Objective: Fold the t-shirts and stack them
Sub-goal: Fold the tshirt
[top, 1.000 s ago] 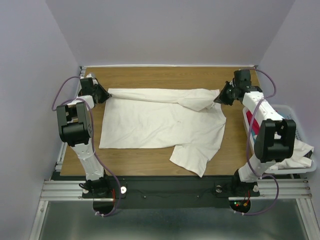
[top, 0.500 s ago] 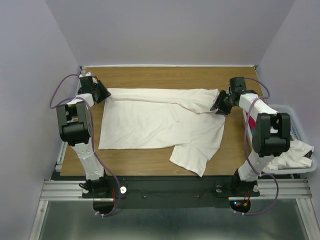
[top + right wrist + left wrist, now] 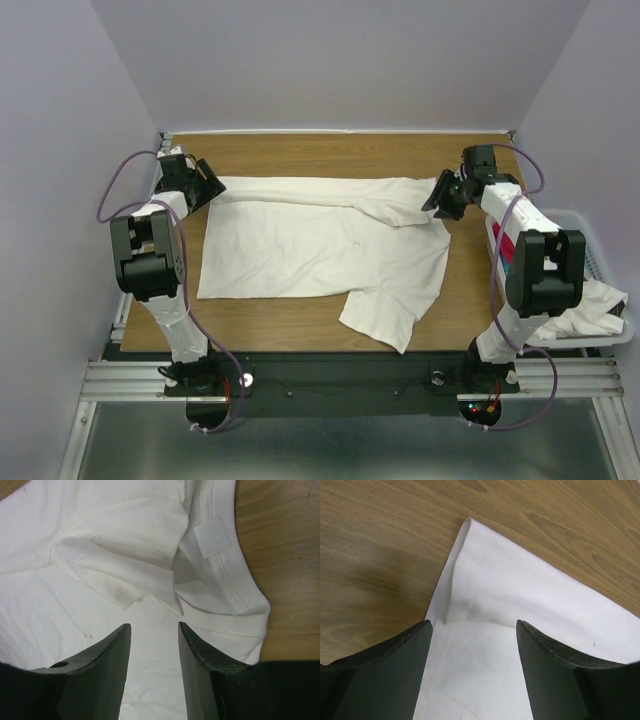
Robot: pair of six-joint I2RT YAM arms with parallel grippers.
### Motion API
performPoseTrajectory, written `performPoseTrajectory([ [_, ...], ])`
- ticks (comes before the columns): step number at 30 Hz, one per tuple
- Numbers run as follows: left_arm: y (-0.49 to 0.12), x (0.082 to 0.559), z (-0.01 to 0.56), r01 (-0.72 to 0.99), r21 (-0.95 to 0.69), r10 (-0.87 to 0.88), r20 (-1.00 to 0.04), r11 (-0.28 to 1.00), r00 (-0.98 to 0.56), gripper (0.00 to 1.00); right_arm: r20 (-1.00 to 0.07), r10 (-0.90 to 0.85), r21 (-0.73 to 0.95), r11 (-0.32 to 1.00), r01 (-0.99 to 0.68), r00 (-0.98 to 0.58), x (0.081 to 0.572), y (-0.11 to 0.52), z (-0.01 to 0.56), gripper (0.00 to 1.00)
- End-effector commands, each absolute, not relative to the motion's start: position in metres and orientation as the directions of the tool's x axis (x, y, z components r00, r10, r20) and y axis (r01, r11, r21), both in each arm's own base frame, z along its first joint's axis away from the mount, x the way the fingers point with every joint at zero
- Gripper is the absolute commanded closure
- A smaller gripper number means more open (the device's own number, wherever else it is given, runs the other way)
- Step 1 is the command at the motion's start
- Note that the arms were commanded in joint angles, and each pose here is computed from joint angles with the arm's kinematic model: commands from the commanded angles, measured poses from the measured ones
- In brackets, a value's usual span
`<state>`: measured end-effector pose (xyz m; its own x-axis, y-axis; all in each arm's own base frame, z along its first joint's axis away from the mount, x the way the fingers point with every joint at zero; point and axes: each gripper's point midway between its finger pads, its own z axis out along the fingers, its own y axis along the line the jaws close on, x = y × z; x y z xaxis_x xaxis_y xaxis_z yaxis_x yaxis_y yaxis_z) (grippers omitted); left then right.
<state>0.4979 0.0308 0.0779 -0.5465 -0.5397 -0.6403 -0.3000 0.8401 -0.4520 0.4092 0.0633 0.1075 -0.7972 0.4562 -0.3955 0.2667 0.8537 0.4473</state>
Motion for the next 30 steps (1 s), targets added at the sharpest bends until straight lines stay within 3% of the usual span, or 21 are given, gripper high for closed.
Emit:
performPoseTrajectory([
  [1, 0.032, 0.512, 0.078, -0.28, -0.442, -0.521, -0.662, 0.852, -0.539, 0.25, -0.442, 0.436, 0.462, 0.86, 0.217, -0.784, 0.415, 0.064, 0.124, 0.51],
  [12, 0.026, 0.522, 0.061, -0.254, -0.426, -0.49, -0.655, 0.868, -0.575, 0.47, -0.421, 0.43, 0.465, 0.858, 0.217, -0.798, 0.411, 0.066, 0.108, 0.51],
  [16, 0.025, 0.52, 0.062, -0.251, -0.421, -0.484, -0.657, 0.872, -0.578, 0.67, -0.411, 0.43, 0.472, 0.855, 0.216, -0.804, 0.41, 0.068, 0.104, 0.52],
  [22, 0.023, 0.514, 0.077, -0.241, -0.412, -0.472, -0.673, 0.879, -0.57, 0.69, -0.408, 0.431, 0.475, 0.853, 0.216, -0.805, 0.41, 0.069, 0.102, 0.52],
  [23, 0.023, 0.514, 0.08, -0.238, -0.41, -0.469, -0.676, 0.88, -0.569, 0.78, -0.409, 0.431, 0.476, 0.853, 0.215, -0.804, 0.41, 0.069, 0.102, 0.52],
  [25, 0.021, 0.512, 0.083, -0.234, -0.408, -0.464, -0.675, 0.882, -0.573, 0.81, -0.405, 0.431, 0.478, 0.852, 0.215, -0.806, 0.41, 0.07, 0.1, 0.55],
  [27, 0.02, 0.511, 0.091, -0.223, -0.406, -0.457, -0.684, 0.886, -0.569, 0.97, -0.401, 0.429, 0.479, 0.851, 0.213, -0.81, 0.409, 0.07, 0.098, 0.61],
  [30, 0.02, 0.507, 0.095, -0.225, -0.402, -0.454, -0.678, 0.888, -0.578, 1.0, -0.398, 0.429, 0.476, 0.852, 0.217, -0.811, 0.408, 0.07, 0.095, 0.61],
])
